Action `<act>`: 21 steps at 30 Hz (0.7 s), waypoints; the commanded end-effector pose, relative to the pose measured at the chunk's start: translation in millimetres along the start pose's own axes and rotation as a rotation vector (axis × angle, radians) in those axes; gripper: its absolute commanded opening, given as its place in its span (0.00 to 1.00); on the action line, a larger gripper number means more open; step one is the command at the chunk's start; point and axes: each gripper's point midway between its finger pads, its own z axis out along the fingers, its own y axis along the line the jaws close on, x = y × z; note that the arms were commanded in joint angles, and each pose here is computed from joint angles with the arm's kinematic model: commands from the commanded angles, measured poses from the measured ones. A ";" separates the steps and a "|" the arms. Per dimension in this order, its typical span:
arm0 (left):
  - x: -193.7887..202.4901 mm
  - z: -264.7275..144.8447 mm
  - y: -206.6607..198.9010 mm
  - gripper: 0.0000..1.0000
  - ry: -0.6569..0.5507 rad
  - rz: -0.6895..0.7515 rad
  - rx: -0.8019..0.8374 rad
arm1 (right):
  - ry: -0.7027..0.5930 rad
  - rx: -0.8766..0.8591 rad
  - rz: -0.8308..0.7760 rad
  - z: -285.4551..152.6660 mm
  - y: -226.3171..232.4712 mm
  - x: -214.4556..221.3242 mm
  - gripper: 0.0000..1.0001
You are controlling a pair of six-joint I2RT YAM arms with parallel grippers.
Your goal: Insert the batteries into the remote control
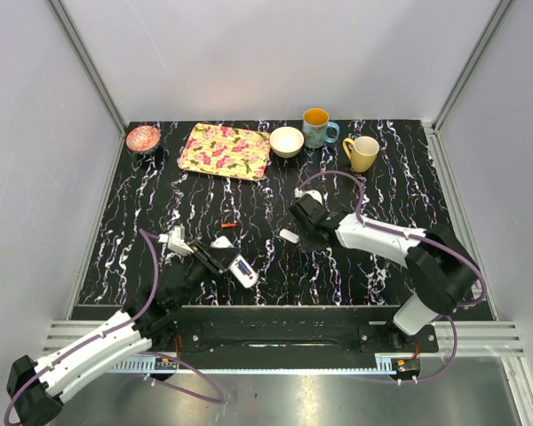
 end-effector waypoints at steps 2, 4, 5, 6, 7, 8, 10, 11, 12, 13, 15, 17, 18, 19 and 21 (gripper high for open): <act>-17.7 -3.0 -27.9 0.00 -0.050 -0.013 0.077 | -0.052 -0.089 -0.116 -46.9 9.3 -26.2 0.61; -16.9 -2.5 -26.8 0.00 -0.049 -0.017 0.076 | -0.028 -0.151 -0.186 -51.4 19.7 -27.0 0.69; -15.8 -2.2 -25.8 0.00 -0.047 -0.018 0.074 | -0.024 -0.160 -0.250 -50.0 20.4 -28.2 0.71; -15.5 -1.6 -24.8 0.00 -0.048 -0.021 0.074 | -0.005 -0.174 -0.287 -48.6 22.3 -26.0 0.71; -14.9 -1.2 -23.9 0.00 -0.047 -0.022 0.072 | 0.014 -0.180 -0.316 -42.3 26.3 -27.8 0.71; -14.8 -1.1 -24.4 0.00 -0.046 -0.022 0.074 | 0.026 -0.185 -0.362 -38.8 27.0 -27.7 0.71; -13.6 -0.9 -23.8 0.00 -0.042 -0.021 0.073 | 0.053 -0.170 -0.401 -25.1 28.7 -30.2 0.69; -14.2 -0.8 -23.9 0.00 -0.044 -0.022 0.074 | 0.058 -0.184 -0.433 -21.5 30.8 -30.8 0.67; -13.8 -1.0 -24.8 0.00 -0.041 -0.019 0.077 | 0.058 -0.194 -0.444 -17.0 34.0 -31.9 0.66; -13.4 -1.4 -25.4 0.00 -0.038 -0.017 0.078 | 0.081 -0.200 -0.443 -9.3 36.1 -29.4 0.65; -13.0 -2.1 -24.6 0.00 -0.033 -0.005 0.074 | 0.080 -0.208 -0.487 -1.4 35.3 -31.5 0.63; -13.5 -2.7 -24.9 0.00 -0.032 0.002 0.072 | 0.084 -0.203 -0.494 7.7 32.9 -31.8 0.63; -13.0 -3.4 -23.1 0.00 -0.031 0.008 0.066 | 0.075 -0.198 -0.480 11.7 29.3 -36.1 0.63; -13.1 -3.6 -22.0 0.00 -0.031 0.012 0.062 | 0.090 -0.225 -0.474 16.1 31.2 -33.3 0.63; -14.3 -5.0 -21.4 0.00 -0.036 0.016 0.061 | 0.083 -0.221 -0.474 20.0 29.7 -35.6 0.62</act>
